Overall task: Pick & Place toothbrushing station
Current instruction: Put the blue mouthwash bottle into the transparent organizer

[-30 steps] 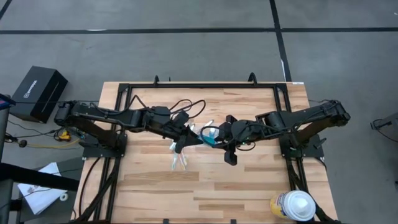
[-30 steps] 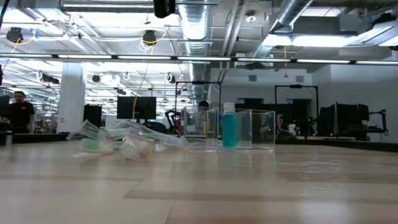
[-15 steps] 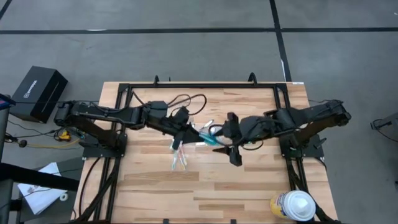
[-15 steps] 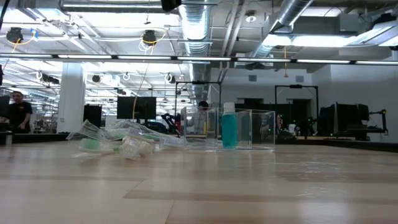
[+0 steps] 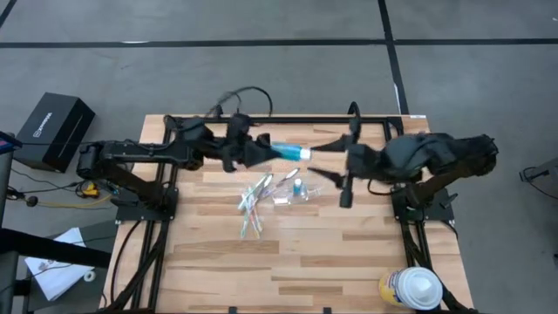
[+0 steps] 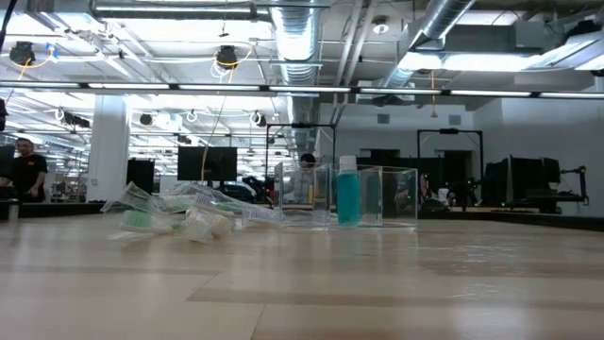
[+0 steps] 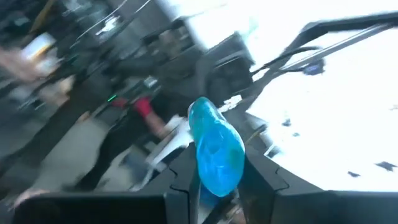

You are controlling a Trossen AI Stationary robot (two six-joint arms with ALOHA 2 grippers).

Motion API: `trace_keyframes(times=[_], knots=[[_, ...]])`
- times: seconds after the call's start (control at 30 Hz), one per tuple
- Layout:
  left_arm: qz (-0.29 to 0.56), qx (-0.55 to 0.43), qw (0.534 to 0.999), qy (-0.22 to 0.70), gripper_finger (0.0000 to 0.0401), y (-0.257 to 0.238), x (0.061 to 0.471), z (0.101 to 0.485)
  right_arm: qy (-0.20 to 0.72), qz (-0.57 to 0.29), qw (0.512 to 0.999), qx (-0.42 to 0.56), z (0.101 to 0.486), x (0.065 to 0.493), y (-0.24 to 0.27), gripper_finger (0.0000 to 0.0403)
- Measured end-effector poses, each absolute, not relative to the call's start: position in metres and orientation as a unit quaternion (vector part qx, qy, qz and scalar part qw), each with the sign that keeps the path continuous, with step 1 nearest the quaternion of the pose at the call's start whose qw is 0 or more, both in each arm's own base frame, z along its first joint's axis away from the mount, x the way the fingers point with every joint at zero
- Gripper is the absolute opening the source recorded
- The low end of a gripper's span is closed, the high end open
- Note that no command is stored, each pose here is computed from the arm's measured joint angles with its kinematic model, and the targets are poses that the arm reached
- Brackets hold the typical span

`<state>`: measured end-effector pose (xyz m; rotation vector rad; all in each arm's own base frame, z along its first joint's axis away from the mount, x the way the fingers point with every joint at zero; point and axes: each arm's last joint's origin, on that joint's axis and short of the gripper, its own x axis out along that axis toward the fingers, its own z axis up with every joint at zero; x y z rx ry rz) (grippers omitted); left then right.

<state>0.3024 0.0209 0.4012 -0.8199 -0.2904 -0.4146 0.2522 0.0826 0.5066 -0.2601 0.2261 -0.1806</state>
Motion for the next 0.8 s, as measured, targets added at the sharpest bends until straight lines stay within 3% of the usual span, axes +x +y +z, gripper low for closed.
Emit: trace_keyframes(times=[0.3,0.8], knots=[[-0.222,-0.391,0.875,-0.178,0.0069,0.029,0.297,0.410,0.048,-0.112,0.979,-0.163,0.545,0.237,0.071,0.0173],[-0.230,-0.393,0.871,-0.185,0.0069,0.030,0.296,0.412,0.104,-0.107,0.971,-0.188,0.520,0.278,0.077,0.0187]])
